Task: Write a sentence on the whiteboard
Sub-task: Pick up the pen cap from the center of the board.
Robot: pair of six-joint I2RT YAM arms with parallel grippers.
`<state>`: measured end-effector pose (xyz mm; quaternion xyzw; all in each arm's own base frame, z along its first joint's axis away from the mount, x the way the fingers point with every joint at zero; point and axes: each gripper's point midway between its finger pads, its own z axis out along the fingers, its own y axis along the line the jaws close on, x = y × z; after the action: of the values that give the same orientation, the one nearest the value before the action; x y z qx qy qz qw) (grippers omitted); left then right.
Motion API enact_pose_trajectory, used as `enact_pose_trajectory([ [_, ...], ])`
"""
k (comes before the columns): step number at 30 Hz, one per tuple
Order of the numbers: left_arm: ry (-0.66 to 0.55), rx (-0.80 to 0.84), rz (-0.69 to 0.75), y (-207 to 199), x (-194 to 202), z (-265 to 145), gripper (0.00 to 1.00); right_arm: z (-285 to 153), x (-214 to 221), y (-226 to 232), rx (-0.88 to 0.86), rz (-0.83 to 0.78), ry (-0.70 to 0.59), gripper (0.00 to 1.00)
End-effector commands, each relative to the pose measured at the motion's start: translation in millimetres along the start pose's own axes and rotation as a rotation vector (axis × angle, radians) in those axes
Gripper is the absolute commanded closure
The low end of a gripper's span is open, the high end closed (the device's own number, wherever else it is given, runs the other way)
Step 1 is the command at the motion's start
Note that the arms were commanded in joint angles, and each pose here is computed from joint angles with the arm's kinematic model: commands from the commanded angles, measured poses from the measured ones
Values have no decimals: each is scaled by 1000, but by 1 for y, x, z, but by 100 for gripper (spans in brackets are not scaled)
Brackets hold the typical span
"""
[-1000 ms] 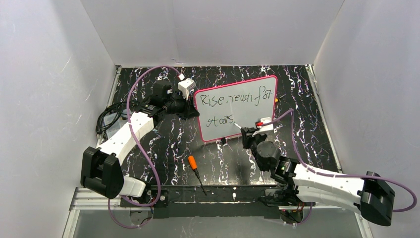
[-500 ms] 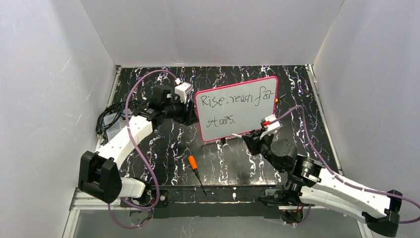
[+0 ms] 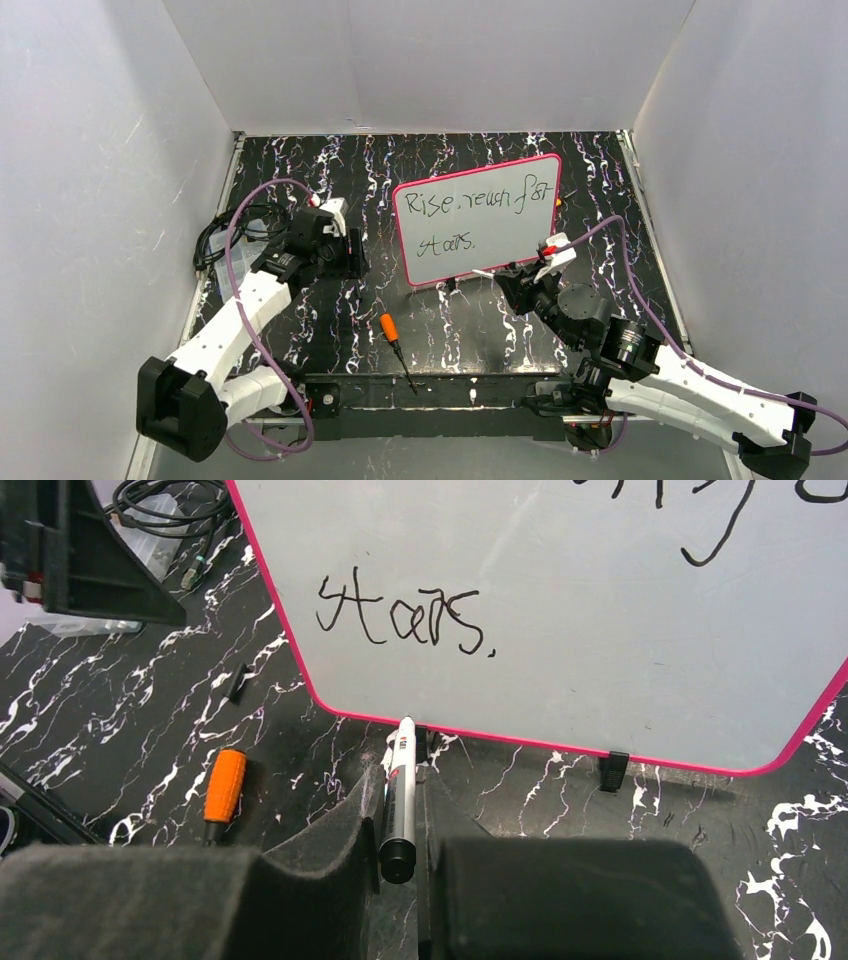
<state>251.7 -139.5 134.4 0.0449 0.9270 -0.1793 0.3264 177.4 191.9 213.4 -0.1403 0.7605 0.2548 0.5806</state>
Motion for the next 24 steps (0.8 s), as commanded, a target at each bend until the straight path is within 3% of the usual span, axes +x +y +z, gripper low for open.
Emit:
enact_pose_trajectory([
  [1, 133, -201, -159, 32, 40, 7, 45, -1, -17, 6, -18, 43, -41, 99],
  [11, 306, -277, -212, 39, 78, 42, 59, -2, -11, 5, -27, 72, -64, 99],
  [24, 341, -347, -200, 47, 77, 71, 65, -3, -4, 5, -43, 118, -71, 99],
])
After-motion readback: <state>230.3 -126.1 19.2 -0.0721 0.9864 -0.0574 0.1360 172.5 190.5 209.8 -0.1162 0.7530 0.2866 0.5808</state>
